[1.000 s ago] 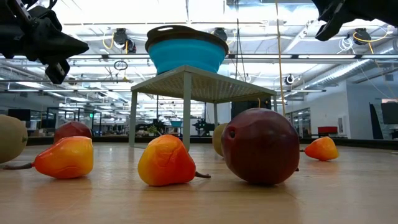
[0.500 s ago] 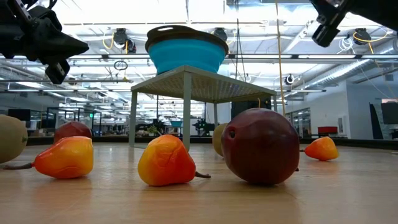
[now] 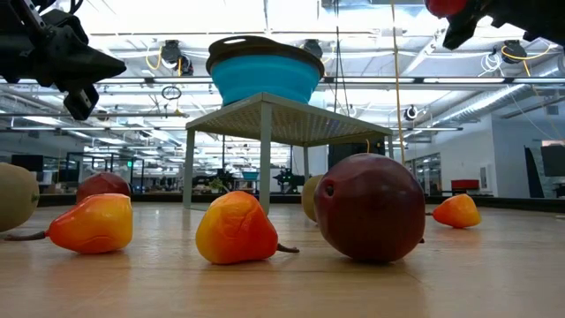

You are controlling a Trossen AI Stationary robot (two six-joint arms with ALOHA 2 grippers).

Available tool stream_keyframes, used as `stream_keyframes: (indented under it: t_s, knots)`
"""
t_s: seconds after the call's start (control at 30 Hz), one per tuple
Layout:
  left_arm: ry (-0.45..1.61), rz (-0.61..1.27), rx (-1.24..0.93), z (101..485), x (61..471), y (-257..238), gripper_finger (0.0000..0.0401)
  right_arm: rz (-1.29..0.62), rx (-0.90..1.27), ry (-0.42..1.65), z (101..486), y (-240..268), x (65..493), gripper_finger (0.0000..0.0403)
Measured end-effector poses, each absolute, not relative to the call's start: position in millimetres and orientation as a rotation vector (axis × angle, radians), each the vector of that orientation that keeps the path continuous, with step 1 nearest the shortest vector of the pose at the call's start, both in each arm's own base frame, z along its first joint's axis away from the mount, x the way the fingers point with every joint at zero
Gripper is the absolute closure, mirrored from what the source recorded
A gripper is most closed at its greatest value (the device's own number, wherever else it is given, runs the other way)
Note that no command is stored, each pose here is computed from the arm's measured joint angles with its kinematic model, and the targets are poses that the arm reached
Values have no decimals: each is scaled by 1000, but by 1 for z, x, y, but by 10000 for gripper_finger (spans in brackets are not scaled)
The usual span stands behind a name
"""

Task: Pick & Place Fruit
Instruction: Put the red yellow mango into the blue strainer bowl on the shelf

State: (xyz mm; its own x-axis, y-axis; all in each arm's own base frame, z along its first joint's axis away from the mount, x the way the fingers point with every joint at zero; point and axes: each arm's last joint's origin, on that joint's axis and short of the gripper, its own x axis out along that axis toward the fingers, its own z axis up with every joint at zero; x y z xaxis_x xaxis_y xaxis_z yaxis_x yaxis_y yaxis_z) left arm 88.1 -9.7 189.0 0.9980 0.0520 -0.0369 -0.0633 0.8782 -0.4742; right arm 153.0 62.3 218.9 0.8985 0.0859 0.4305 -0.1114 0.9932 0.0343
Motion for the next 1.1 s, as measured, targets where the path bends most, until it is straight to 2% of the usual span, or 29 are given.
stream_keyframes:
  t_s: [0.27, 0.73, 1.1]
  knots:
    - [23, 60, -496, 189, 88, -10, 382, 56, -172, -426, 216, 63, 154, 165]
    - [13, 90, -547, 189, 88, -9, 382, 118, -175, -429, 216, 65, 154, 165]
    - [14, 93, -546, 189, 88, -9, 382, 436, 108, -656, 235, 67, 141, 165]
